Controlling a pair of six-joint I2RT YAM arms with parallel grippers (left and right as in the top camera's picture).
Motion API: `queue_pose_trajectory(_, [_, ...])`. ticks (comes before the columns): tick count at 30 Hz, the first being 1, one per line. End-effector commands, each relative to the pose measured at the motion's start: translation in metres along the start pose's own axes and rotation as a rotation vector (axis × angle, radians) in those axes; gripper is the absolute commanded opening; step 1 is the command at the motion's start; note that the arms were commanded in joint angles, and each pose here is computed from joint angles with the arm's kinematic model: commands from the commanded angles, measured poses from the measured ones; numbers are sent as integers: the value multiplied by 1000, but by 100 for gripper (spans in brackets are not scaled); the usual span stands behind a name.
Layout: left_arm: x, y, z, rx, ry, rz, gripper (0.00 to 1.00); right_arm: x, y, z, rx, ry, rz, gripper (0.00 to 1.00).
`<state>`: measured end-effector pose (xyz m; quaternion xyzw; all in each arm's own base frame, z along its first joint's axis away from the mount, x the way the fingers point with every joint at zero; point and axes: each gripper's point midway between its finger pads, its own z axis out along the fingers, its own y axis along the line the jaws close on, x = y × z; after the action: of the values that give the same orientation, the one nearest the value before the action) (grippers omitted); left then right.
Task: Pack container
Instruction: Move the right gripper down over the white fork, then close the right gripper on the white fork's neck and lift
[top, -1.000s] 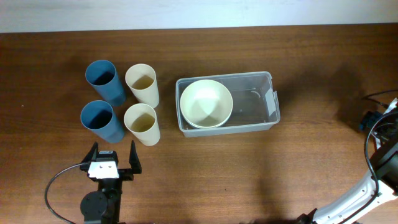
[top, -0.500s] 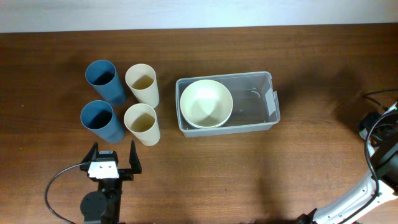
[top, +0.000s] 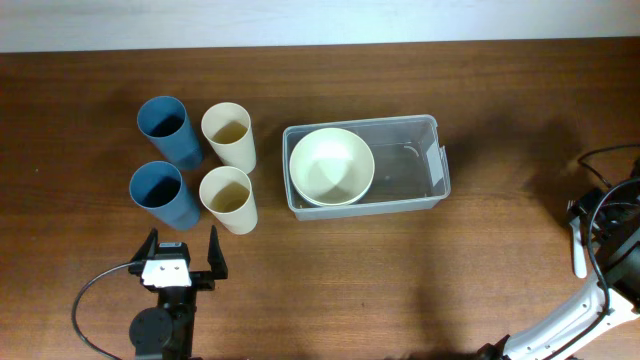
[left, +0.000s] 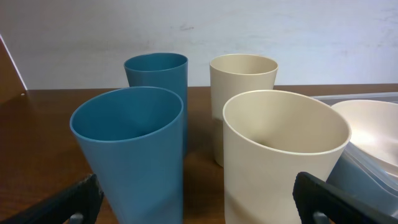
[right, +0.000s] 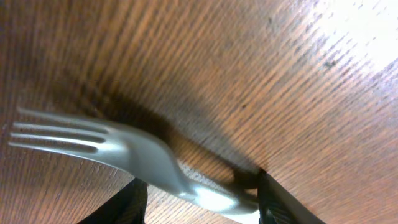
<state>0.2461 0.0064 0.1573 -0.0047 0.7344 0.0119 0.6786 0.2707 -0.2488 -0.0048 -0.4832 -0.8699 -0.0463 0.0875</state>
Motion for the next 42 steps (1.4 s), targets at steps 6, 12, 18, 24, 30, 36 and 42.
queue_pose_trajectory(6, [2,2,0,-9,3,18,100,31,-14,51,92,175,7,56])
queue_pose_trajectory(12, [2,2,0,-9,3,18,100,34,-12,51,109,181,-6,55])
queue_pose_trajectory(18, [2,2,0,-9,3,18,100,34,-3,51,186,152,-91,56])
queue_pose_trajectory(24, [2,2,0,-9,3,18,100,35,19,54,213,117,-170,42])
queue_pose_trajectory(30, [2,2,0,-9,3,18,100,38,24,54,214,122,-184,32])
queue_pose_trajectory(36, [2,2,0,-9,3,18,100,45,27,54,189,152,-176,26])
queue_pose_trajectory(42, [2,2,0,-9,3,18,100,53,43,55,93,184,-159,17])
